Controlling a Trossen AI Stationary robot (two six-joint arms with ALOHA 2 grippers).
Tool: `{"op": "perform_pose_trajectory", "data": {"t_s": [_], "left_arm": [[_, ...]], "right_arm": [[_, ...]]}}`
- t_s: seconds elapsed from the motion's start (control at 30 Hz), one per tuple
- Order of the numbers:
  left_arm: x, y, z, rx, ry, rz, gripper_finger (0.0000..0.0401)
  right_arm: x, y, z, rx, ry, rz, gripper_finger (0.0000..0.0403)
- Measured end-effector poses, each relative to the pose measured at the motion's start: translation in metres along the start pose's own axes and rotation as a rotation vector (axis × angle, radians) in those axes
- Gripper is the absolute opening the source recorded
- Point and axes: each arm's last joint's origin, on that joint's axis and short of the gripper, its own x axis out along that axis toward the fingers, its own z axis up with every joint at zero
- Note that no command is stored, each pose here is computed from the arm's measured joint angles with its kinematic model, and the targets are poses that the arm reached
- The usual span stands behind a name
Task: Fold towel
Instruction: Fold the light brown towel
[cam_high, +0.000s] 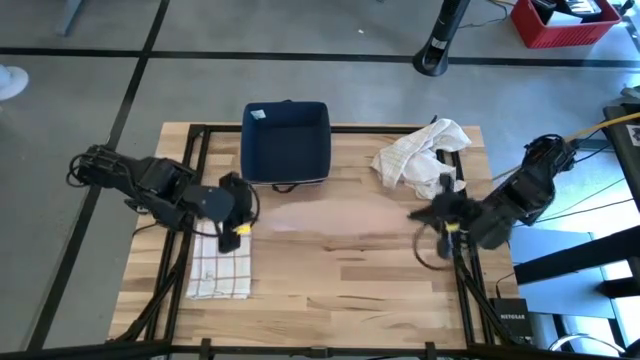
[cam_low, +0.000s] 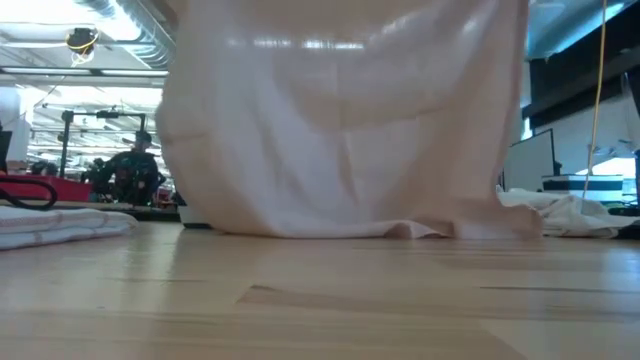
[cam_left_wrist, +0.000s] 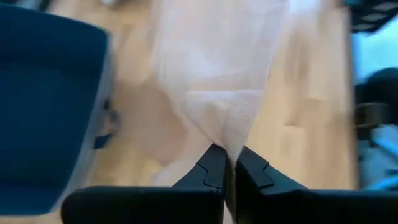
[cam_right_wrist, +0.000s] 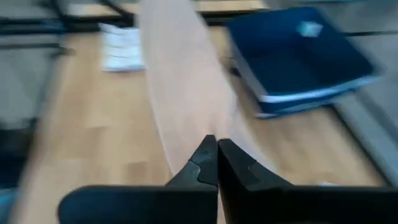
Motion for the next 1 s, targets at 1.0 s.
{"op": "perform_pose_trajectory", "data": {"t_s": [1.0], "left_arm": [[-0.024, 0.04, 0.024, 0.086, -0.162, 0.441, 0.0003]], "right_arm": [[-0.033, -0.048, 0.011, -0.123, -0.213, -0.544, 0.0]]}}
